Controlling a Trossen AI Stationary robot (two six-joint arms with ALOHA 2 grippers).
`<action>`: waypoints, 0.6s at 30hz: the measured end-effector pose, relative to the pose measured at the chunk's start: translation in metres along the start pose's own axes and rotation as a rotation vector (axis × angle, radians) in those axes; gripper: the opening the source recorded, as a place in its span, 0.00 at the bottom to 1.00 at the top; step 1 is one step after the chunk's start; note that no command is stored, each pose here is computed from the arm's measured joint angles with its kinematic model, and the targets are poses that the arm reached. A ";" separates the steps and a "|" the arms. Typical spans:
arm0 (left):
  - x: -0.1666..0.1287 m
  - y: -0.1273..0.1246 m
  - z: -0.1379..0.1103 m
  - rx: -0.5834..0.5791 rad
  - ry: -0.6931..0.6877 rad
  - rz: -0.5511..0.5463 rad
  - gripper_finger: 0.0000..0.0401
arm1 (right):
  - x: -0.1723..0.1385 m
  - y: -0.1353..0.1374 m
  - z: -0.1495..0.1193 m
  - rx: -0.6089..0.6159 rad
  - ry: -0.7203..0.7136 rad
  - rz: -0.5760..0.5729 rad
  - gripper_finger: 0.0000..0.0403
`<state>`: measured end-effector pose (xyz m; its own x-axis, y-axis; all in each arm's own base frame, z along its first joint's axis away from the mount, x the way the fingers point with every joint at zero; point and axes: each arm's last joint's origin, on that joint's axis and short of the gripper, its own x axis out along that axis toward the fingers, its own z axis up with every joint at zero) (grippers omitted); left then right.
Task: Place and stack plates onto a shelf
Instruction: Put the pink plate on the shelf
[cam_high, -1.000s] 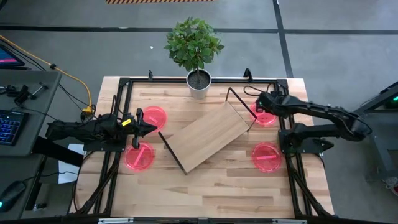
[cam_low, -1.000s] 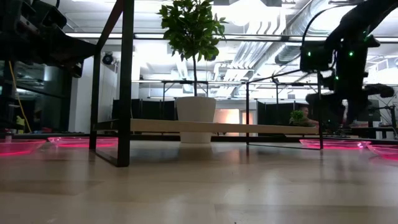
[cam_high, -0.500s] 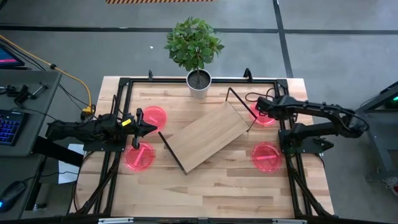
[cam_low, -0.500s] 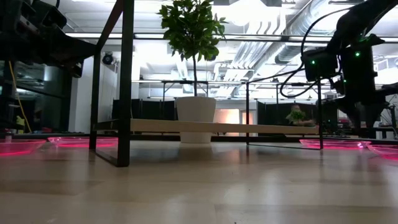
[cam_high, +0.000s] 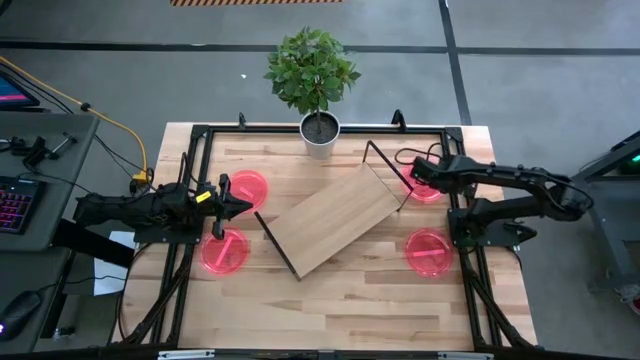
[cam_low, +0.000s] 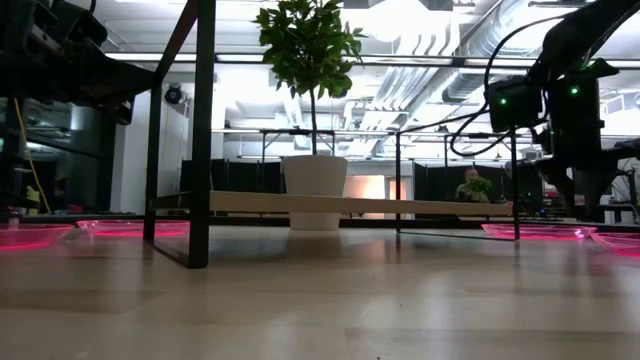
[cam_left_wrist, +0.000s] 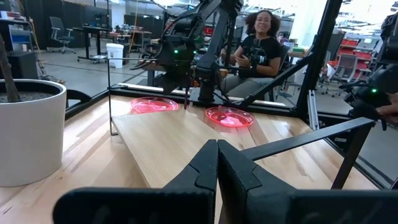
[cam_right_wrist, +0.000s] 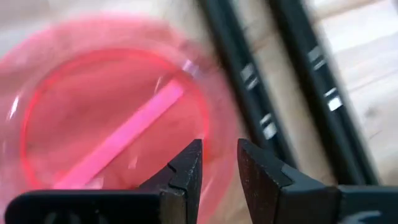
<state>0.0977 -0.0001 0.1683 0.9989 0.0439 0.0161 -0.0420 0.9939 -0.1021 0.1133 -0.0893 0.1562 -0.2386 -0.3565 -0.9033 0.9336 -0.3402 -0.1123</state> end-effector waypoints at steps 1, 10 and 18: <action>0.000 0.000 0.000 0.000 0.000 0.000 0.00 | 0.000 0.000 0.001 -0.017 0.037 0.009 0.22; 0.000 0.000 0.000 0.000 0.000 0.000 0.00 | -0.013 0.004 0.006 -0.030 0.187 0.045 0.22; 0.000 0.000 0.000 0.000 0.000 0.000 0.00 | -0.019 0.009 -0.006 0.100 0.224 0.074 0.22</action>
<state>0.0977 -0.0001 0.1684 0.9989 0.0439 0.0159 -0.0420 0.9939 -0.1022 0.1279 -0.0801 0.1702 -0.0948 -0.1861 -0.9780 0.9125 -0.4090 -0.0106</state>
